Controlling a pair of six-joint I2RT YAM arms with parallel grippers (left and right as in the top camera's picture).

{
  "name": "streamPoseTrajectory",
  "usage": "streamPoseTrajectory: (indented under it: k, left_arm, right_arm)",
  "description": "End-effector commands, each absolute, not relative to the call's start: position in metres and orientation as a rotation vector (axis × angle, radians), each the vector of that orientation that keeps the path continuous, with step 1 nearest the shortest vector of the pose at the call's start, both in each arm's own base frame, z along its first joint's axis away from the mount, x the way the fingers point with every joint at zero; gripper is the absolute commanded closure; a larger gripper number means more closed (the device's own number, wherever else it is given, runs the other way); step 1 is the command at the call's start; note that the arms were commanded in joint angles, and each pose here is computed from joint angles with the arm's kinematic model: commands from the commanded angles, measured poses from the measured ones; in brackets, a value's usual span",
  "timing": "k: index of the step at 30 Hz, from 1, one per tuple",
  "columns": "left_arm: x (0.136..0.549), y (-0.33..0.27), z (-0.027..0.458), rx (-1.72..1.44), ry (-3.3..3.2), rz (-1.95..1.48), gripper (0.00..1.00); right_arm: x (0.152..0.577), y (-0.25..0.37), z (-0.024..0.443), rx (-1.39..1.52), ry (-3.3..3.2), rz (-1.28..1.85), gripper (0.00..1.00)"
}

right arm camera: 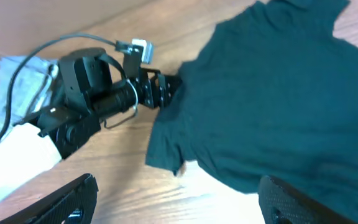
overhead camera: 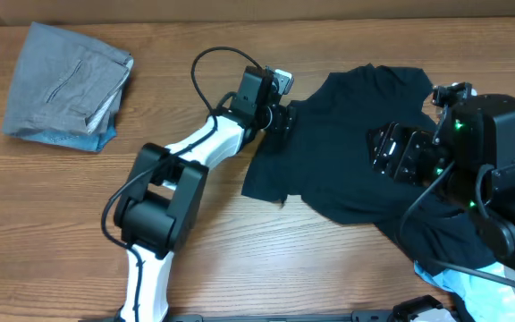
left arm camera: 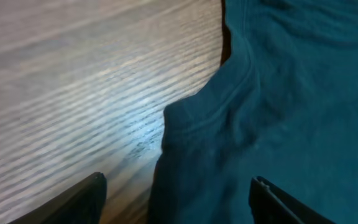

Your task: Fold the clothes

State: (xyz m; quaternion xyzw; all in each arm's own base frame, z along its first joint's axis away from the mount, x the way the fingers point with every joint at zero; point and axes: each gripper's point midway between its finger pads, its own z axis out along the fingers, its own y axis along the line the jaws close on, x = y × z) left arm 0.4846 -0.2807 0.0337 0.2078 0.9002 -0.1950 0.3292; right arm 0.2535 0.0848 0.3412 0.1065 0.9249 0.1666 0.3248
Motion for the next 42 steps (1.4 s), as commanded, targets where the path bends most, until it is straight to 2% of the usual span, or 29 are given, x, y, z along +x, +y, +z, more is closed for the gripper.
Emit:
streamPoseTrajectory:
  k: [1, 3, 6, 7, 8, 10, 15, 18, 21, 22, 24, 26, 28, 31, 38, 41, 42]
  left_arm:
    - [0.473, -0.299, 0.007, 0.564, 2.395, -0.569, 0.25]
    - [0.469, -0.301, -0.001, 0.573, 2.413, -0.568, 0.28]
    - [0.465, -0.3, -0.008, 0.578, 2.438, -0.564, 0.52]
    - [0.464, -0.299, -0.009, 0.576, 2.447, -0.558, 0.85]
    - [0.464, -0.296, -0.01, 0.565, 2.456, -0.554, 0.96]
    - [0.468, -0.285, -0.008, 0.526, 2.478, -0.534, 0.96]
    - [0.507, -0.162, 0.035, 0.152, 2.549, -0.211, 0.96]
    - [0.513, -0.085, 0.064, -0.026, 2.543, -0.058, 0.96]
    - [0.511, -0.04, 0.09, -0.122, 2.525, -0.062, 0.95]
    - [0.51, -0.037, 0.094, -0.117, 2.523, -0.088, 0.91]
    - [0.505, -0.035, 0.107, -0.082, 2.518, -0.163, 0.68]
    - [0.499, -0.034, 0.117, -0.052, 2.519, -0.158, 0.55]
    - [0.492, -0.033, 0.129, -0.002, 2.516, -0.142, 0.48]
    - [0.475, -0.033, 0.156, 0.02, 2.509, -0.137, 0.46]
    - [0.415, -0.039, 0.228, 0.051, 2.479, -0.146, 0.44]
    - [0.385, -0.052, 0.251, 0.096, 2.469, -0.161, 0.34]
    - [0.377, -0.057, 0.254, 0.115, 2.473, -0.168, 0.33]
  right_arm:
    - [0.253, 0.077, 0.343, 0.307, 2.42, 0.394, 0.14]
    - [0.252, 0.076, 0.341, 0.31, 2.427, 0.387, 0.15]
    - [0.251, 0.074, 0.34, 0.316, 2.431, 0.37, 0.15]
    - [0.251, 0.074, 0.34, 0.316, 2.431, 0.369, 0.15]
    - [0.251, 0.073, 0.339, 0.318, 2.431, 0.365, 0.15]
    - [0.251, 0.069, 0.339, 0.327, 2.429, 0.339, 0.15]
    - [0.251, 0.068, 0.338, 0.331, 2.429, 0.328, 0.15]
    - [0.251, 0.068, 0.338, 0.331, 2.429, 0.328, 0.15]
    - [0.251, 0.068, 0.338, 0.331, 2.429, 0.328, 0.14]
    - [0.251, 0.068, 0.338, 0.332, 2.429, 0.328, 0.14]
    - [0.253, 0.068, 0.339, 0.335, 2.424, 0.326, 0.14]
    - [0.258, 0.061, 0.336, 0.416, 2.417, 0.292, 0.11]
    - [0.266, 0.054, 0.329, 0.48, 2.422, 0.239, 0.08]
    - [0.281, 0.044, 0.312, 0.542, 2.471, 0.183, 0.12]
    - [0.323, 0.014, 0.232, 0.744, 2.727, 0.112, 0.12]
    - [0.347, 0.005, 0.187, 0.766, 2.847, 0.165, 0.12]
    - [0.354, -0.001, 0.17, 0.8, 2.88, 0.174, 0.12]
